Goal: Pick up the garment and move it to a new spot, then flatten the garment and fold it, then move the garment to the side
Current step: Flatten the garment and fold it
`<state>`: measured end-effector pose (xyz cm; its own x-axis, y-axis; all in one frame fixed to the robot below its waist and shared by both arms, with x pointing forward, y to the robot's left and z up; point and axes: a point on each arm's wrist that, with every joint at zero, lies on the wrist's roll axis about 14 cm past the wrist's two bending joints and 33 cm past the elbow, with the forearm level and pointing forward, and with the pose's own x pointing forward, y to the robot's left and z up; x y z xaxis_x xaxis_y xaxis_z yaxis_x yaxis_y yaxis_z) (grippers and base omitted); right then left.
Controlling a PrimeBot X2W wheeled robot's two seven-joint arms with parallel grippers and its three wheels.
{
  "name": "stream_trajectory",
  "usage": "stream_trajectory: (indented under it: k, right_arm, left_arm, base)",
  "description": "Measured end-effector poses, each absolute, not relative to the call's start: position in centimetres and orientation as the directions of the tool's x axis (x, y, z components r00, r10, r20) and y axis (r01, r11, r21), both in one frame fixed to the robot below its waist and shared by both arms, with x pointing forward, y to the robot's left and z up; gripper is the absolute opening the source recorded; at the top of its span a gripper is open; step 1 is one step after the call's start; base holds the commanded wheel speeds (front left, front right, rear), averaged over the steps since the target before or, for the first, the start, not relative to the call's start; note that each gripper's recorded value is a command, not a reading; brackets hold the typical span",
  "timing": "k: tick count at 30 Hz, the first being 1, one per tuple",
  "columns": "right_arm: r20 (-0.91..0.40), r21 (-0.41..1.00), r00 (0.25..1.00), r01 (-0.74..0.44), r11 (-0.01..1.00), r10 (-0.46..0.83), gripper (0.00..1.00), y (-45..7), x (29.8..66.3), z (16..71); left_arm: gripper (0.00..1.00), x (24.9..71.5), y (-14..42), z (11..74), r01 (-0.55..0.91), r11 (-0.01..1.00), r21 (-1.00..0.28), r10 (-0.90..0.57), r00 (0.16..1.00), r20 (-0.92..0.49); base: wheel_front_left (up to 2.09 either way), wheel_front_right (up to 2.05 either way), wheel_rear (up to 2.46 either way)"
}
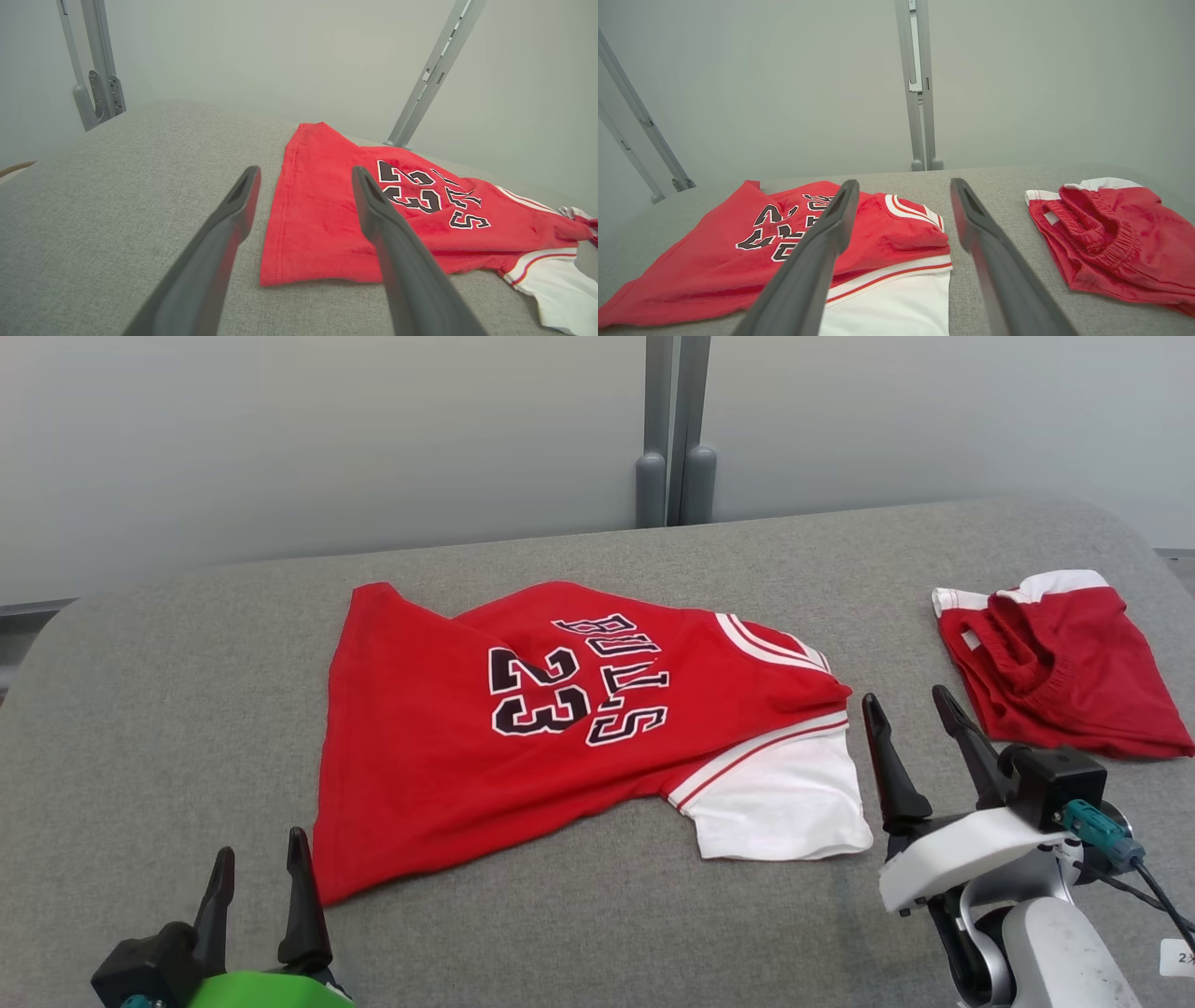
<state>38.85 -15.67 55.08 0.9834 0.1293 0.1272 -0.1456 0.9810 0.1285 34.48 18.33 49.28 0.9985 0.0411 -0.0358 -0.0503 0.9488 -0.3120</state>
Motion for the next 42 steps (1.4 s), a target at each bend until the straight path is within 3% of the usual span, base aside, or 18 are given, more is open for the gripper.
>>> stream_trajectory:
  k: [12, 29, 35, 42]
  right_arm:
    - [0.119, 0.134, 0.984, -0.149, 0.98, 0.133, 1.0, -15.5, 38.9, 54.8]
    - [0.084, 0.147, 0.986, -0.153, 0.977, 0.142, 1.0, -15.2, 39.0, 53.9]
    - [-0.006, 0.169, 0.993, -0.112, 0.979, 0.115, 1.0, -16.3, 39.0, 51.6]
    - [-0.244, 0.237, 0.966, -0.025, 0.971, 0.084, 1.0, -17.6, 37.4, 45.2]
  left_arm:
    - [1.0, 35.7, 17.5, 50.5, 0.02, 0.971, -0.239, -0.021, 1.0, 0.001]
    - [1.0, 35.7, 17.3, 50.5, 0.013, 0.972, -0.235, -0.013, 1.0, 0.002]
    - [1.0, 35.7, 17.1, 49.8, 0.011, 0.97, -0.242, -0.016, 1.0, -0.019]
    - [1.0, 35.4, 16.9, 48.4, 0.005, 0.969, -0.249, -0.02, 0.998, -0.057]
  base:
    - [0.0, 0.0, 0.0]
    - [0.0, 0.0, 0.0]
    - [0.0, 0.0, 0.0]
    - [0.0, 0.0, 0.0]
